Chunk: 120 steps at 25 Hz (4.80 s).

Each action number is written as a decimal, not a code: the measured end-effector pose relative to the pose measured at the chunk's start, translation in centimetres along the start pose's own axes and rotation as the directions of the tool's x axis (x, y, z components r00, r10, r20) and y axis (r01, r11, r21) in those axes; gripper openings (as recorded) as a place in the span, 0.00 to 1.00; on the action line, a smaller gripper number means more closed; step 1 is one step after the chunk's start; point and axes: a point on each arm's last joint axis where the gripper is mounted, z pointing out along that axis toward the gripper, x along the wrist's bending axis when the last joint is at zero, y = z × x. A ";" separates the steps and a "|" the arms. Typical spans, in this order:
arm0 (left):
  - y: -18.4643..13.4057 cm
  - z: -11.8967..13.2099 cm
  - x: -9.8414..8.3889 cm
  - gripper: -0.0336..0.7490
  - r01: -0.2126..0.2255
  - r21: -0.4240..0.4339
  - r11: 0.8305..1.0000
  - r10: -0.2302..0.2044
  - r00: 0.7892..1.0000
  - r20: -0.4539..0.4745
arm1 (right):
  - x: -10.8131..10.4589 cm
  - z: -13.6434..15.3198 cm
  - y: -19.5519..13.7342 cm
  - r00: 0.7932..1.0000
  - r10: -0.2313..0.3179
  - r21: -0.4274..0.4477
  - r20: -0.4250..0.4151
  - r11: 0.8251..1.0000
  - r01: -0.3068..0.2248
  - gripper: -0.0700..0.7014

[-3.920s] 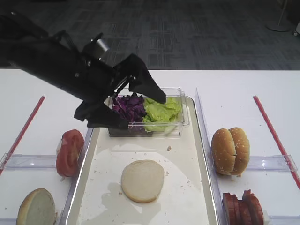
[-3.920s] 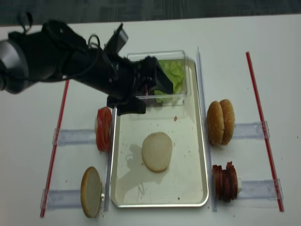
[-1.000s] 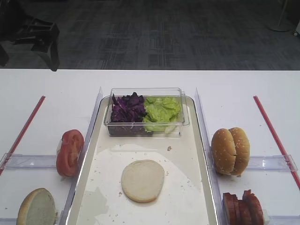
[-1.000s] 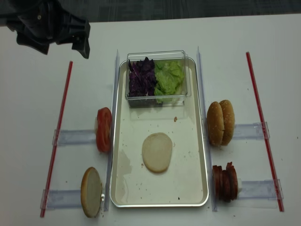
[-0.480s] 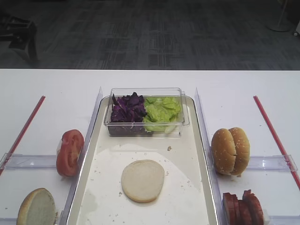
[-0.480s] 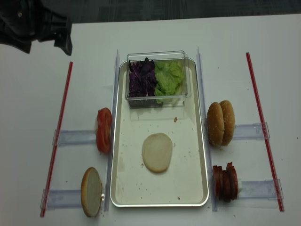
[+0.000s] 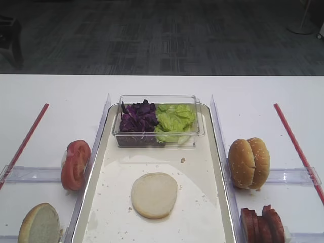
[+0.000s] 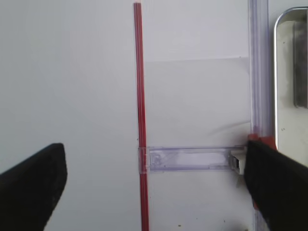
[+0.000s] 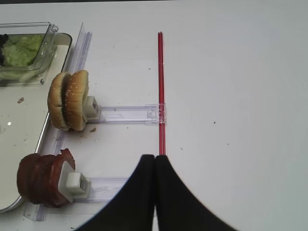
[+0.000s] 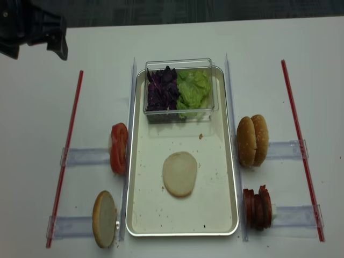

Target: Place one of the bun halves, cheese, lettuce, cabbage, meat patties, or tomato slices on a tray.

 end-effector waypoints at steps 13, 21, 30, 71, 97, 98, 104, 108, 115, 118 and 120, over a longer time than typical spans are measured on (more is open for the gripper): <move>-10.7 -3.4 1.1 0.92 0.005 -0.004 1.000 -0.005 0.999 -0.048 | 0.0 0.0 0.0 1.000 0.000 0.000 0.000 1.000 0.000 0.56; -19.5 -4.6 1.5 0.92 0.038 -0.074 0.997 -0.042 0.998 -0.040 | 0.0 0.0 0.0 1.000 0.000 0.000 0.000 1.000 0.000 0.56; -26.0 -4.9 1.7 0.92 0.053 -0.201 0.978 -0.060 0.998 -0.029 | 0.0 0.0 0.0 1.000 0.000 0.000 0.000 1.000 0.000 0.56; -34.1 -3.8 1.3 0.92 0.038 -0.560 0.828 -0.013 0.999 0.048 | 0.0 0.0 0.0 1.000 0.000 0.000 0.000 1.000 0.000 0.56; -34.1 -3.8 1.3 0.92 0.041 -0.563 0.825 -0.018 0.999 0.048 | 0.0 0.0 0.0 1.000 0.000 0.000 0.000 1.000 0.000 0.56; -34.1 -3.8 1.3 0.92 0.043 -0.563 0.825 -0.019 0.999 0.049 | 0.0 0.0 0.0 1.000 0.000 0.000 0.000 1.000 0.000 0.56; -34.1 -3.8 1.3 0.92 0.043 -0.564 0.824 -0.019 0.999 0.049 | 0.0 0.0 0.0 1.000 0.000 0.000 0.000 1.000 0.000 0.56; -34.1 -3.8 1.3 0.92 0.043 -0.564 0.824 -0.019 0.999 0.049 | 0.0 0.0 0.0 1.000 0.000 0.000 0.000 1.000 0.000 0.56; -34.1 -3.8 1.3 0.92 0.045 -0.564 0.824 -0.020 0.999 0.050 | 0.0 0.0 0.0 1.000 0.000 0.000 0.000 1.000 0.000 0.56; -34.1 -3.8 1.3 0.92 0.045 -0.564 0.824 -0.020 0.999 0.050 | 0.0 0.0 0.0 1.000 0.000 0.000 0.000 1.000 0.000 0.56; -34.1 -3.8 1.3 0.92 0.045 -0.564 0.824 -0.020 0.999 0.050 | 0.0 0.0 0.0 1.000 0.000 0.000 0.000 1.000 0.000 0.56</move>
